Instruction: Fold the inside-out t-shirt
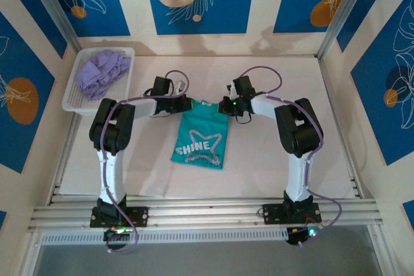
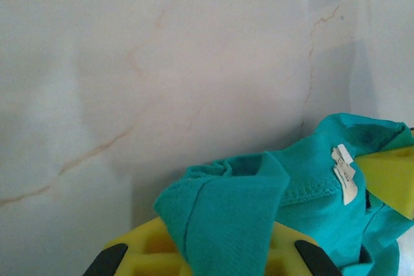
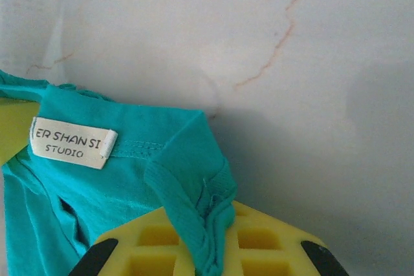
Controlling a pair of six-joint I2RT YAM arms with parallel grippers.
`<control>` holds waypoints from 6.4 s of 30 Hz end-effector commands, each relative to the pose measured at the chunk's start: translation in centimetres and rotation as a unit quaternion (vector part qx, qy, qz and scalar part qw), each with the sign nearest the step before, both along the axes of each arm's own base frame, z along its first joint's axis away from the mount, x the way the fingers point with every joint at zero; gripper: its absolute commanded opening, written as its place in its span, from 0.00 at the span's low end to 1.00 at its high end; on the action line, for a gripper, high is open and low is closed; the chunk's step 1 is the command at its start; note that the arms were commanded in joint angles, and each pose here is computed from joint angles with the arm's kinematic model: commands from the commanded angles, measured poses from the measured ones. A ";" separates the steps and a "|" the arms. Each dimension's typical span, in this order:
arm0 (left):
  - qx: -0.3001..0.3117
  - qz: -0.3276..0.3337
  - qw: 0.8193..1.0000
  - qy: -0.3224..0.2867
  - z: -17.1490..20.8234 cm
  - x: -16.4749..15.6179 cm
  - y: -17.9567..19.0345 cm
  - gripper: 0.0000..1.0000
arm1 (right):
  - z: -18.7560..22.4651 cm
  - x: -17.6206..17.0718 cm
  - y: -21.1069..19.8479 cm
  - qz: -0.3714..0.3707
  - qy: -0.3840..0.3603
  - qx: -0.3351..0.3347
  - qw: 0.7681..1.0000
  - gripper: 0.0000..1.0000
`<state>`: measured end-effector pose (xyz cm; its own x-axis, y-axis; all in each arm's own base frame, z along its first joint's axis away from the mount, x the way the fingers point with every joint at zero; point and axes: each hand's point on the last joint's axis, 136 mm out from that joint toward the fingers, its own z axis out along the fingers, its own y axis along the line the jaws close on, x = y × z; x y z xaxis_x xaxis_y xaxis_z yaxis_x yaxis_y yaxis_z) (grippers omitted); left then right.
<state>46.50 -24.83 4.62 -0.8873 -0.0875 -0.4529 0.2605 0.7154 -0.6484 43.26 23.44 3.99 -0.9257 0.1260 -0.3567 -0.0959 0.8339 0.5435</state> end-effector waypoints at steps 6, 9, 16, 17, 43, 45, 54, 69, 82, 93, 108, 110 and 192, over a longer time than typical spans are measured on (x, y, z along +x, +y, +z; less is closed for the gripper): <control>-0.053 0.054 0.990 -0.119 7.8 5.2 0.5 0.00 | 8.1 4.9 -0.6 -0.005 -0.127 0.013 0.992 0.00; -0.061 0.072 0.983 -0.157 11.4 7.6 0.7 0.00 | 12.3 7.8 -1.2 -0.008 -0.178 0.020 0.984 0.00; -0.099 0.067 0.957 -0.265 24.1 9.7 0.0 0.00 | 25.6 9.8 -2.5 0.005 -0.307 0.034 0.951 0.00; -0.105 0.063 0.953 -0.276 25.3 9.2 -0.2 0.00 | 26.5 9.4 -2.6 0.010 -0.320 0.032 0.947 0.00; -0.208 -0.037 0.971 -0.115 9.1 -13.8 -3.4 0.00 | 6.8 -15.4 -1.7 0.025 -0.082 0.037 0.996 0.01; -0.200 -0.040 0.972 -0.119 9.4 -12.9 -3.8 0.00 | 6.9 -14.7 -2.6 0.012 -0.080 0.033 0.996 0.01; -0.084 -0.035 0.990 -0.106 7.3 -8.0 -4.7 0.00 | 6.3 -11.3 -6.0 -0.038 -0.044 0.029 0.998 0.03; -0.060 -0.051 0.993 -0.087 5.8 -3.6 -7.1 0.00 | 4.5 -7.5 -7.4 -0.041 0.009 0.049 0.998 0.08; -0.073 -0.052 0.985 -0.148 11.2 -13.9 -3.0 0.00 | 11.9 -14.7 -4.4 0.075 -0.089 0.073 0.991 0.06; -0.026 -0.057 0.986 -0.157 10.4 -14.0 -3.1 0.00 | 10.4 -15.4 -4.6 0.051 -0.061 0.055 0.995 0.06; 0.012 -0.052 0.991 -0.121 5.4 -8.1 -4.9 0.00 | 3.8 -11.7 -7.7 -0.016 0.052 0.007 0.998 0.09; 0.019 -0.050 0.991 -0.120 4.4 -7.3 -5.1 0.00 | 2.3 -10.9 -8.6 -0.028 0.066 -0.020 0.997 0.10; 0.066 0.080 0.992 -0.069 4.4 -16.7 4.5 0.53 | 5.9 4.8 -45.7 -0.118 0.053 -0.569 0.812 0.29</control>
<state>29.40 -20.55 8.73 -0.8087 -0.1379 -0.5719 0.2239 0.8268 -0.5161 46.16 -20.25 7.09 -0.9691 -0.0263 -0.2452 0.1008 0.8653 -0.4910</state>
